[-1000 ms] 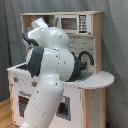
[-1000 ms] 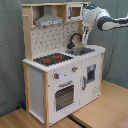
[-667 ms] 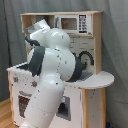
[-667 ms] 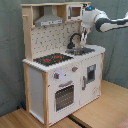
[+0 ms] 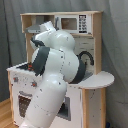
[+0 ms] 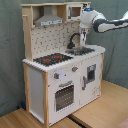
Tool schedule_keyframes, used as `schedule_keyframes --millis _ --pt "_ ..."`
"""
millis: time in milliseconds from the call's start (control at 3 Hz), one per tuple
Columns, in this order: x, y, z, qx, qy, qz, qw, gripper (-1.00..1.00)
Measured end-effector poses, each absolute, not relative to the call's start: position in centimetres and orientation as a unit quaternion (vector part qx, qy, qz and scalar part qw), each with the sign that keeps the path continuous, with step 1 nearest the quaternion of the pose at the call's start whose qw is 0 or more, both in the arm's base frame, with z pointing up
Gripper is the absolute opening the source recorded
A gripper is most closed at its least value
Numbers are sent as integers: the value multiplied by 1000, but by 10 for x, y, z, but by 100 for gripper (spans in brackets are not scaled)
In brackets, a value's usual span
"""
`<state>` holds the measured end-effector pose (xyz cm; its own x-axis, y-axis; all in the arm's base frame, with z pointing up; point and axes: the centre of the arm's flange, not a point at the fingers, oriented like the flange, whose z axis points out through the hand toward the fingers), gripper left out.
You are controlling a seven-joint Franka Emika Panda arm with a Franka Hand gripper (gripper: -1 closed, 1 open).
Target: Play with the kitchen
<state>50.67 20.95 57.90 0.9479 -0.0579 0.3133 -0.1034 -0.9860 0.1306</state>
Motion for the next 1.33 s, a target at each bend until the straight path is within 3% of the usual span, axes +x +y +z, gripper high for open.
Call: schedule_keyframes --millis 1333 --pt "542 198 519 993 88 67 31 100"
